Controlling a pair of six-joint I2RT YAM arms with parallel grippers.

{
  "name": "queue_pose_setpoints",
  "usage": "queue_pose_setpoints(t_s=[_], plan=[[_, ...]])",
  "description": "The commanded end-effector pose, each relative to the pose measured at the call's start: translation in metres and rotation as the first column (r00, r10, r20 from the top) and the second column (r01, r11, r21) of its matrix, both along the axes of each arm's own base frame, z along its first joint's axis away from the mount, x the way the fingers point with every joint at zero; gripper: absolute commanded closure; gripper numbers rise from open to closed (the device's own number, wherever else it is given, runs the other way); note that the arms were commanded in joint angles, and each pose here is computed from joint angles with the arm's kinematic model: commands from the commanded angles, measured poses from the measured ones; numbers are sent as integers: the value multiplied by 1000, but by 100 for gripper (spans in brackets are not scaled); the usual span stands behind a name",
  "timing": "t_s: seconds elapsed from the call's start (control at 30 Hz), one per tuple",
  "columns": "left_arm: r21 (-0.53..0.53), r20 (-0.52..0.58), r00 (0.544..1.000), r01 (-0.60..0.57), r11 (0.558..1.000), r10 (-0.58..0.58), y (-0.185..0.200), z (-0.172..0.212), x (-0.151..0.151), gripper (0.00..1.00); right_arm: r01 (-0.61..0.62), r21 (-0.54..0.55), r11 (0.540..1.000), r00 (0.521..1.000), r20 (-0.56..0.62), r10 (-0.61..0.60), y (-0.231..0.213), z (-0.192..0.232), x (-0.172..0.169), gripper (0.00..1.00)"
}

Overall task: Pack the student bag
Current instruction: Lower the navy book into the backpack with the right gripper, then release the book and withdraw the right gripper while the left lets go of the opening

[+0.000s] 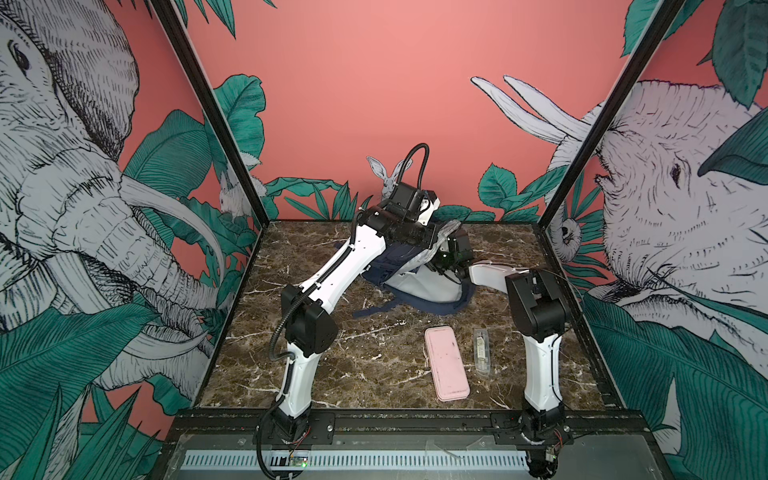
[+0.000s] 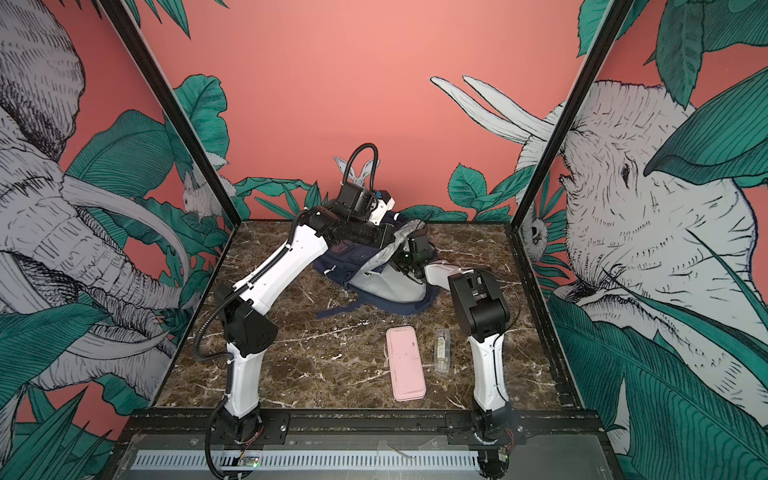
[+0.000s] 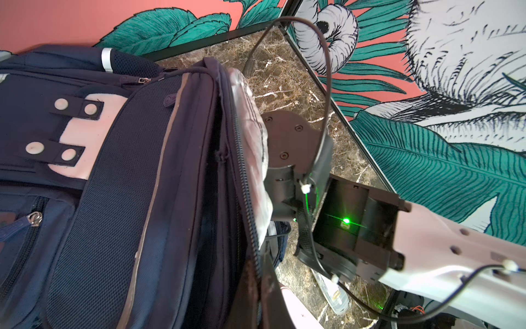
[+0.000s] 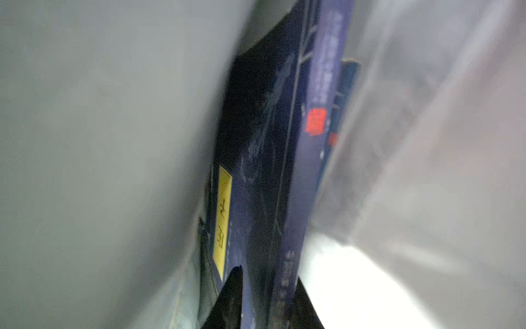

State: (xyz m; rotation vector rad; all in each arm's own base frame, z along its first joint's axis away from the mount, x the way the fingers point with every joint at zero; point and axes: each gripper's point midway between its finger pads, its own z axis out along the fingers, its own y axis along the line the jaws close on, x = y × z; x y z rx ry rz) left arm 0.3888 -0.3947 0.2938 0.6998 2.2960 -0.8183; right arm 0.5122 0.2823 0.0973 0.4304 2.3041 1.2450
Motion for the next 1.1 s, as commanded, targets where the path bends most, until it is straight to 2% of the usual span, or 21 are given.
queue_pose_setpoints(t_s=[0.0, 0.1, 0.3, 0.4, 0.57, 0.67, 0.77, 1.07], plan=[[-132, 108, 994, 45, 990, -30, 0, 71, -21, 100, -21, 44, 999, 999, 30, 20, 12, 9, 6, 71], [-130, 114, 993, 44, 991, -29, 1, 72, -21, 100, -17, 27, 999, 999, 31, 16, 8, 10, 2, 64], [-126, 111, 993, 43, 991, -29, 1, 68, -21, 100, -25, -18, 1000, 1000, 18, 25, 2, 2, -8, 63], [-129, 107, 994, 43, 991, -30, 1, 67, -21, 100, -24, -21, 999, 1000, 15, 24, 1, -1, -8, 64], [-139, 104, 994, 50, 989, -36, -1, 69, -23, 100, -30, 1, 1000, 999, 16, 30, 8, 0, 0, 73], [-137, 102, 994, 51, 989, -37, -1, 68, -24, 100, -34, 50, 998, 999, 34, 32, 17, 8, 8, 78], [-138, 100, 994, 51, 989, -37, -2, 67, -23, 100, -50, 146, 988, 997, 74, 39, 33, 23, 15, 80], [-136, 98, 994, 52, 989, -39, -4, 66, -24, 100, -70, 297, 952, 994, 103, 41, 58, 30, 33, 80]])
